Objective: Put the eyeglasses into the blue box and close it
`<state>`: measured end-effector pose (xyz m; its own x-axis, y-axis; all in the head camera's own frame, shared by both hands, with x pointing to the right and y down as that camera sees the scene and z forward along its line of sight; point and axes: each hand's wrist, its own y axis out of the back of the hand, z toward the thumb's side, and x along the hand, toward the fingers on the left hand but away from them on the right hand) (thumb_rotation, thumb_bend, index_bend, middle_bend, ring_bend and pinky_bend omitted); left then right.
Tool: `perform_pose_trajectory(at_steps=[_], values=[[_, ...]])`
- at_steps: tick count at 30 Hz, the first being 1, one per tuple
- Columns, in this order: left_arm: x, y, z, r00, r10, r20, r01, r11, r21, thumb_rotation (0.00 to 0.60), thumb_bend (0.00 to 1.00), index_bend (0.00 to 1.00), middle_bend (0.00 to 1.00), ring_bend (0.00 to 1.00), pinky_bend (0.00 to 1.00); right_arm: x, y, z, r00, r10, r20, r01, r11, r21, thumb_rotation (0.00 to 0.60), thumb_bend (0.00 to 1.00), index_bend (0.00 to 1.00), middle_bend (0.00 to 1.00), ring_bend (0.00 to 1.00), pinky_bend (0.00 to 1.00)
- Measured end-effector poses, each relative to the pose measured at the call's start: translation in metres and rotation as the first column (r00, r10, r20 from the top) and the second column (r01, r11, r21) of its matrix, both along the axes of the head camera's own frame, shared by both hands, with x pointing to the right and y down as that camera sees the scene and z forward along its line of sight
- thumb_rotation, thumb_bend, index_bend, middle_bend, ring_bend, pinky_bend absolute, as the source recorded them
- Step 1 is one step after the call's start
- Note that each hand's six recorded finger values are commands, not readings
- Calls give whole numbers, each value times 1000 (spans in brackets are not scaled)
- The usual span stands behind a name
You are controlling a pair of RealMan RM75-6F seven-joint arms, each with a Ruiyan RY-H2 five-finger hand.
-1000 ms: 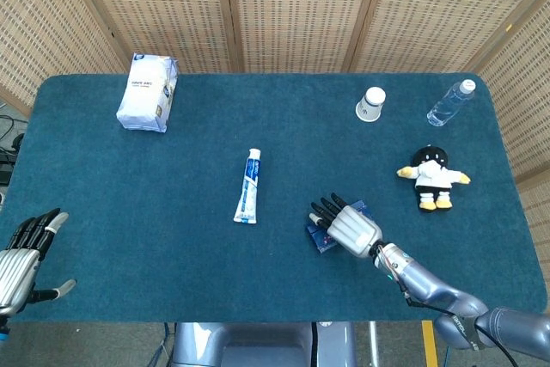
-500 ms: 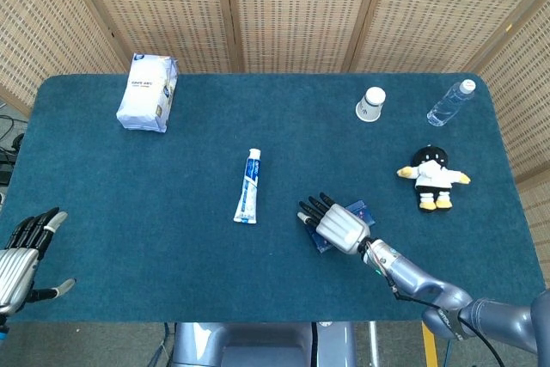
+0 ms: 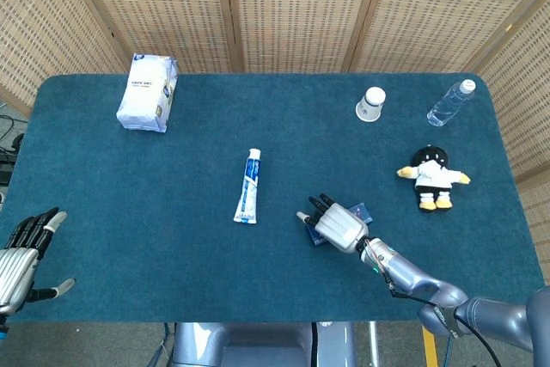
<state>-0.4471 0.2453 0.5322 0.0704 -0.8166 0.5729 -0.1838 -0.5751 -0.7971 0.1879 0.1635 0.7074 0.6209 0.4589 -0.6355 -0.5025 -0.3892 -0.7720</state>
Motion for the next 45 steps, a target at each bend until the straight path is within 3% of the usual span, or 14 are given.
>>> perform_pose_trajectory(at_steps=[5, 13, 14, 16, 18, 19, 21, 22, 28, 33, 36, 39, 45], values=[[0, 0, 0, 1000, 1, 1, -1, 1000, -1, 600, 95, 0, 0, 0, 0, -1, -2, -2, 999, 2, 44, -3, 1000, 25, 600, 569, 171, 599, 138, 120], [1, 0, 0, 1000, 1, 3, -1, 1000, -1, 600, 95, 0, 0, 0, 0, 1, 0, 1, 999, -1, 38, 0, 1000, 21, 600, 564, 176, 577, 138, 120], [1, 0, 0, 1000, 1, 3, -1, 1000, -1, 600, 95, 0, 0, 0, 0, 2, 0, 1, 999, 0, 38, 0, 1000, 21, 600, 535, 174, 542, 138, 120], [1, 1, 0, 1000, 2, 2, -2, 1000, -1, 600, 95, 0, 0, 0, 0, 3, 1, 1, 999, 1, 32, -2, 1000, 18, 600, 410, 103, 338, 96, 120], [1, 0, 0, 1000, 0, 2, 0, 1000, 0, 600, 95, 0, 0, 0, 0, 5, 1, 1, 1000, 6, 23, -6, 1000, 11, 600, 198, 6, 50, 14, 120], [0, 0, 0, 1000, 0, 1, 0, 1000, 0, 600, 95, 0, 0, 0, 0, 5, 1, 0, 1000, 12, 22, -12, 1000, 6, 600, 133, 0, 7, 0, 120], [0, 0, -1, 1000, 0, 0, 0, 1000, 2, 600, 95, 0, 0, 0, 0, 4, 2, -5, 999, 24, 31, -24, 1000, 3, 600, 13, 0, 0, 0, 119], [0, 0, -1, 1000, 0, -1, 0, 1000, 1, 600, 95, 0, 0, 0, 0, 3, 2, -9, 999, 32, 39, -33, 999, 3, 600, 3, 0, 0, 0, 118], [1, 1, -2, 1000, 5, -8, -5, 1000, 4, 600, 95, 0, 0, 0, 0, 4, -1, -41, 993, 74, 88, -76, 997, 20, 600, 0, 0, 0, 0, 84], [0, 0, -8, 1000, 0, -26, 1, 1000, 21, 600, 93, 0, 0, 0, 0, 24, -8, -79, 981, 147, 130, -158, 985, 75, 600, 2, 0, 0, 0, 60], [-1, -1, -11, 999, 1, -45, 1, 999, 37, 600, 87, 0, 0, 0, 0, 52, -11, -100, 958, 244, 154, -261, 959, 109, 600, 22, 0, 0, 0, 37], [-5, -2, -12, 999, -1, -53, 4, 999, 51, 600, 76, 0, 0, 0, 0, 88, -11, -119, 904, 377, 200, -404, 907, 116, 600, 28, 0, 0, 0, 27], [-12, -7, -15, 999, -23, -31, 26, 995, 93, 600, 49, 0, 0, 0, 0, 160, 4, -142, 722, 622, 303, -663, 747, 50, 600, 12, 0, 0, 0, 7]])
